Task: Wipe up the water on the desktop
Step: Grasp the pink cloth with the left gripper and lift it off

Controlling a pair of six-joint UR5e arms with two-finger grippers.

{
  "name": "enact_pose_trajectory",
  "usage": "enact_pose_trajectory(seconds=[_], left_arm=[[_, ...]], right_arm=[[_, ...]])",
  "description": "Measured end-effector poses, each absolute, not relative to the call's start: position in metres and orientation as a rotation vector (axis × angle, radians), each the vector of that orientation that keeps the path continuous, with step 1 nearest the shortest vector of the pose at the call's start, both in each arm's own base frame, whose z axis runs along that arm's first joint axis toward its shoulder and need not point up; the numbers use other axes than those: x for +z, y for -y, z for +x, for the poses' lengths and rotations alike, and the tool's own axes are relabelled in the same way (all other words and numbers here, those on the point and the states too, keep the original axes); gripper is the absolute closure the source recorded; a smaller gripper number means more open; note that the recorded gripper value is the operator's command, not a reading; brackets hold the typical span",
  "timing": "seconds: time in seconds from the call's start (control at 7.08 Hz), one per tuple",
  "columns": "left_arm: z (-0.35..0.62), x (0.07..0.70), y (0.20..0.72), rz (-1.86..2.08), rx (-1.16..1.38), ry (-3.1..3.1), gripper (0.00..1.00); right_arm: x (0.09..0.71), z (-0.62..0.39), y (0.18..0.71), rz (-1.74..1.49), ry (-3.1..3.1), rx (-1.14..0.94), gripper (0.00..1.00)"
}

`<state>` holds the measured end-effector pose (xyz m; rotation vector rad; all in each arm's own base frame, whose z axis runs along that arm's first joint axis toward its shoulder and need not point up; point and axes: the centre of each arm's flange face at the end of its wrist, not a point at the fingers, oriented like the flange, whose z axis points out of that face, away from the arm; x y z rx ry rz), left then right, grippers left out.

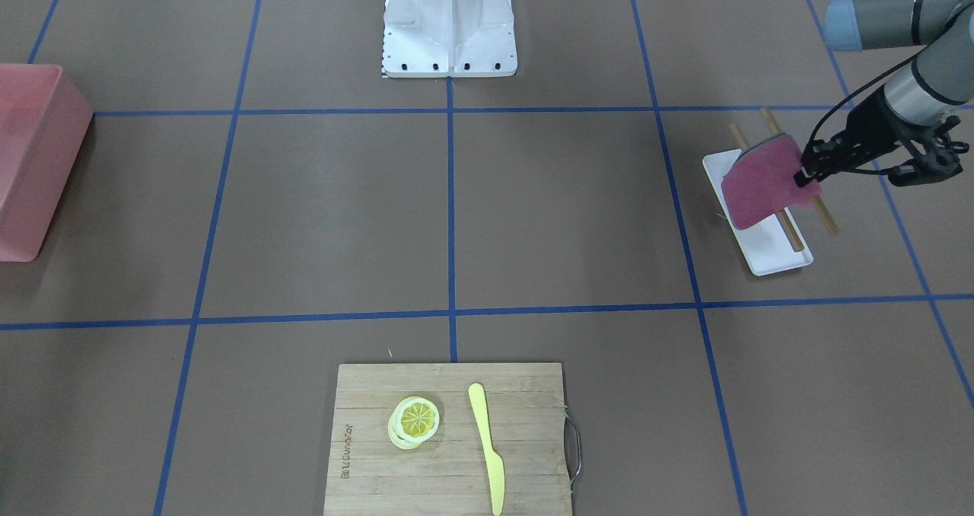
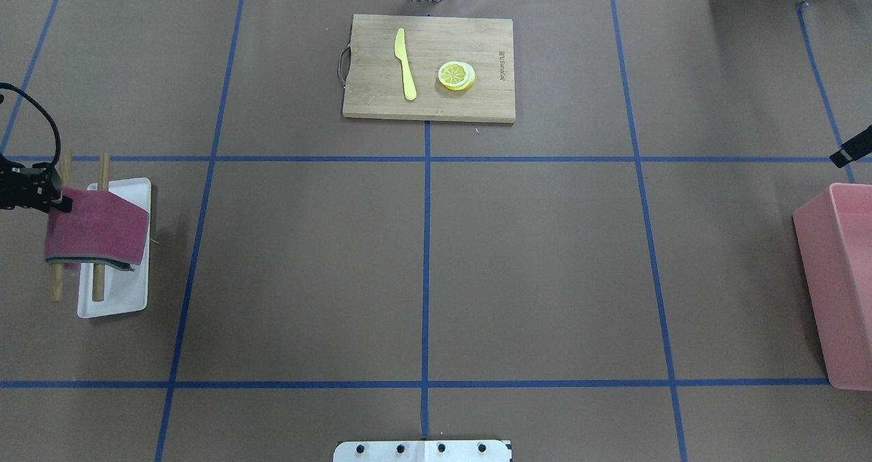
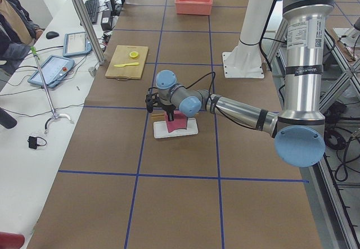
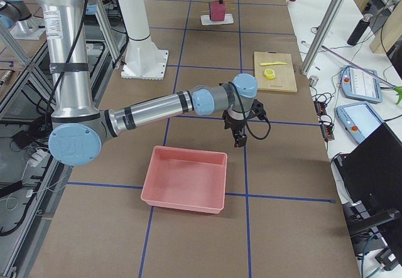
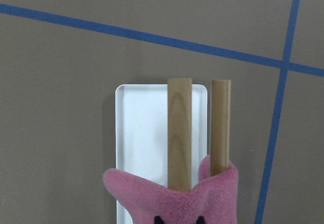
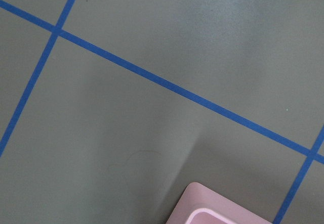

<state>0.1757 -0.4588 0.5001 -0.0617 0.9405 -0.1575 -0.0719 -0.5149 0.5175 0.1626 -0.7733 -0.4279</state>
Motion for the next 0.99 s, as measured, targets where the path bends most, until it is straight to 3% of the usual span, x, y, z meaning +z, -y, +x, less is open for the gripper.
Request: enact_pose_trajectory(seconds=[0.14,0.28,0.42,0.56,0.71,0.85,0.99], left_arm=[[0.1754,0.5009,0.4582,-0.063,-0.158,-0.94,0.62],[0.175,0.5018,0.4575,-0.065,-0.159,-0.938,0.48],[0.1749,0.5023,0.4572,-0.066,-0.161,-0.938,0.45],[0.1748,0.5026,0.4571,-0.067,-0.161,-0.937,0.6],[0.1748,0.5026,0.457,-0.067,-0.161,-0.937,0.84],[0.1747,0.5026,0.457,-0.067,-0.161,-0.937,0.99],[0.1738,0.5023,0.457,-0.066,-0.163,-0.938,1.0]], right_arm=[[0.5181,-0.0717,0.5143,0.162,0.773,-0.427,0.0],[0.5185,-0.0716,0.5138,0.161,0.773,-0.427,0.0],[0.5187,-0.0715,0.5136,0.16,0.773,-0.427,0.0],[0.5188,-0.0715,0.5135,0.161,0.773,-0.427,0.0],[0.5188,-0.0715,0.5135,0.161,0.773,-0.428,0.0],[0.519,-0.0715,0.5133,0.16,0.773,-0.428,0.0],[0.5194,-0.0714,0.5131,0.159,0.773,-0.428,0.0]])
